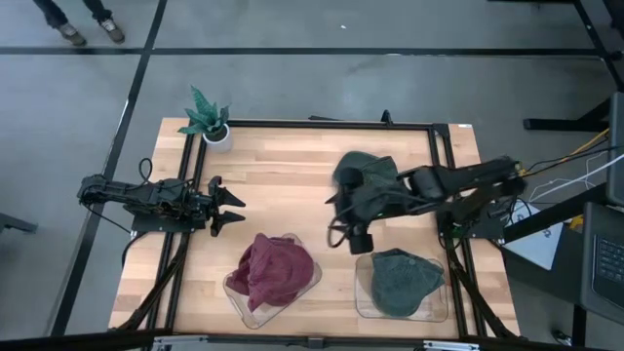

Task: Pick & Place hat
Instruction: Put the gray cap into the right transparent bin

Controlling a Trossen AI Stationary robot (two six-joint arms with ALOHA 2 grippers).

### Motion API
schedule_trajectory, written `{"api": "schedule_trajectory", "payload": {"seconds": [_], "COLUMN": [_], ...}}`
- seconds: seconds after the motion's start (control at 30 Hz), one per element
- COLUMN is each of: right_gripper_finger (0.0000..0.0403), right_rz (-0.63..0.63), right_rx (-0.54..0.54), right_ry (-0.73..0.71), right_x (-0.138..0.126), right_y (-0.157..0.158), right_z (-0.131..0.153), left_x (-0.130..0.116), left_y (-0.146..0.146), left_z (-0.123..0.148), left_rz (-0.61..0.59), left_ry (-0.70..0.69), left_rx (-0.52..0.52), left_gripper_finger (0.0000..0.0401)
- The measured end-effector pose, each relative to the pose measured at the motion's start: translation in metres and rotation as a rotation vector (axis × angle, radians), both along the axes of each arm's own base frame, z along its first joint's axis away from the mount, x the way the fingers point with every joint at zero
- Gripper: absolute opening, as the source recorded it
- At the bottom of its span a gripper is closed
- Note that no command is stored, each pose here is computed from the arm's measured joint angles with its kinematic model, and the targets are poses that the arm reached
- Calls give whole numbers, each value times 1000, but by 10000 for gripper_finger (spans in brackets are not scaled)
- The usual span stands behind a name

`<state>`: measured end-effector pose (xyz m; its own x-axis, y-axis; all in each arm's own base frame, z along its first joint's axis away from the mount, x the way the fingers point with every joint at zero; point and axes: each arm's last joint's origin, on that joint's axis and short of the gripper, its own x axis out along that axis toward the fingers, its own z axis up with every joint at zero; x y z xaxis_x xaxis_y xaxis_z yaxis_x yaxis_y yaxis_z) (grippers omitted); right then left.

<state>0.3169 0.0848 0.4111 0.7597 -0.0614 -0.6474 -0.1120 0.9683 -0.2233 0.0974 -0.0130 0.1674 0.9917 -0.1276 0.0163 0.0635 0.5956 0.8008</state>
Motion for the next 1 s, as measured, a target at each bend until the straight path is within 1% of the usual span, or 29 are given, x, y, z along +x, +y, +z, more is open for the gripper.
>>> {"api": "schedule_trajectory", "payload": {"seconds": [0.17, 0.27, 0.37, 0.47, 0.57, 0.73, 1.0], "right_gripper_finger": [273, 273, 273, 273, 273, 273, 273], "right_rz": [-39, -74, -139, -195, -230, -272, -420], "right_rx": [40, 104, 146, 129, 117, 132, 253], "right_ry": [-146, -200, -203, -153, -94, -18, 48], "right_x": [-42, -70, -94, -110, -118, -125, -135], "right_y": [-25, -39, -55, -68, -76, -84, -87], "right_z": [-56, -90, -119, -147, -170, -197, -222], "left_x": [0, 0, 0, 0, 0, 0, 0], "left_y": [0, 0, 0, 0, 0, 0, 0], "left_z": [0, 0, 0, 0, 0, 0, 0], "left_rz": [0, 0, 0, 0, -1, -1, 0], "left_ry": [0, 0, 0, 0, 0, 0, 0], "left_rx": [0, 0, 0, 0, 0, 0, 0], "left_gripper_finger": [214, 216, 216, 214, 215, 216, 217]}}
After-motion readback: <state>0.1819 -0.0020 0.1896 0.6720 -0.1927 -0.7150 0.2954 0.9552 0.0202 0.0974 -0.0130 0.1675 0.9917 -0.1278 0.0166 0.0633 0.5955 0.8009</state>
